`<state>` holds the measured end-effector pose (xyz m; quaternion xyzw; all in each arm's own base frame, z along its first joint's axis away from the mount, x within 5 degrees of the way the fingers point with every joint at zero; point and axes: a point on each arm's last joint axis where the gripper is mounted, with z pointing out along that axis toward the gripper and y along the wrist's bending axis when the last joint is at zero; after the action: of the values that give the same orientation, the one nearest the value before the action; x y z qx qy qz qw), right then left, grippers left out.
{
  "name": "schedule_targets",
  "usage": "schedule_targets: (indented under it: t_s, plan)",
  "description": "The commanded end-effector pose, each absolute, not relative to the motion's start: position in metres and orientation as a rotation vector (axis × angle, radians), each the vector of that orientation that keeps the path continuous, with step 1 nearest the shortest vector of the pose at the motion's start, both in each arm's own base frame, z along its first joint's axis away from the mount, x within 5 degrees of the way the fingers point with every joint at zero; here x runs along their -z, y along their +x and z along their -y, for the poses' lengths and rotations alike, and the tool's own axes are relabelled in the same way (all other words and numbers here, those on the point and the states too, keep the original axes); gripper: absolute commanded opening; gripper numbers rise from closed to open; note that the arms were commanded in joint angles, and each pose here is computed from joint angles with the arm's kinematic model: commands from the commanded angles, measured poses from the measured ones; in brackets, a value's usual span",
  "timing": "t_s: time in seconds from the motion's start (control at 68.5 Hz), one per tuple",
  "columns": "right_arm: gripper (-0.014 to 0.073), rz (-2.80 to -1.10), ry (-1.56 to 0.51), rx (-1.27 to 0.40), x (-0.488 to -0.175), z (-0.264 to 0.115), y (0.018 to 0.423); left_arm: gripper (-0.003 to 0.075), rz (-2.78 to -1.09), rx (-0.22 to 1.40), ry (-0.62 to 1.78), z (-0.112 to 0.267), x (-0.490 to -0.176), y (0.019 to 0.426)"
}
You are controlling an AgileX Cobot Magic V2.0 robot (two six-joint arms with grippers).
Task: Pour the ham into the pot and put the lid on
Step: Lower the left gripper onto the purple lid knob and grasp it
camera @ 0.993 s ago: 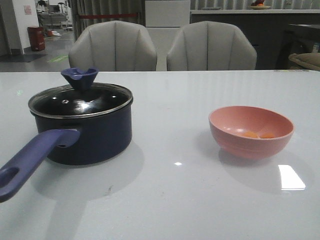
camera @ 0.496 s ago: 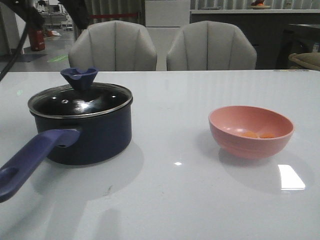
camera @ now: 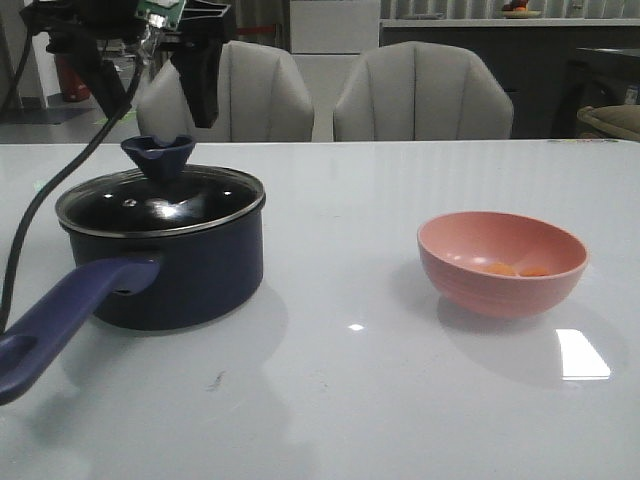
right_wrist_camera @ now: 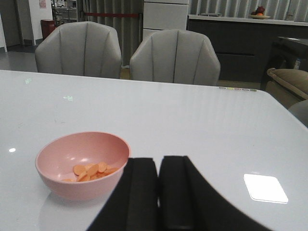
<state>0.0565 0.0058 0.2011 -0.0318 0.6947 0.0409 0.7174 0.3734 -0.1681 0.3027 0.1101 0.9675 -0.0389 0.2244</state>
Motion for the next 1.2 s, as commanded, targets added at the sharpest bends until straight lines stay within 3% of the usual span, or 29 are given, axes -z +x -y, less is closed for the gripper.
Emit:
schedule_targets:
  t_s: [0.0, 0.453, 0.54, 0.642, 0.788, 1.022, 1.182]
  plan:
    - [0.0146, -1.421, -0.068, -0.078, -0.212, -0.005, 0.054, 0.0587, -2.602, 0.136, 0.271, 0.168, -0.326, 0.37]
    - [0.0146, -1.421, -0.068, -0.078, -0.212, -0.005, 0.054, 0.0577, -2.687, 0.137, 0.249, 0.174, -0.301, 0.377]
    - [0.0146, -1.421, -0.068, -0.078, -0.212, -0.005, 0.054, 0.0519, -2.684, 0.139, 0.248, 0.174, -0.302, 0.378]
    - [0.0146, -1.421, -0.068, -0.078, -0.212, -0.005, 0.054, 0.0387, -2.686, 0.138, 0.248, 0.174, -0.302, 0.378]
    - [0.0146, -1.421, -0.068, -0.078, -0.212, -0.005, 0.054, 0.0266, -2.686, 0.138, 0.248, 0.174, -0.302, 0.378]
    - [0.0146, -1.421, -0.068, -0.078, -0.212, -0.005, 0.054, 0.0245, -2.66, 0.15, 0.245, 0.172, -0.313, 0.373]
    - [0.0146, -1.421, -0.068, -0.078, -0.212, -0.005, 0.054, 0.0245, -2.586, 0.149, 0.244, 0.165, -0.34, 0.362]
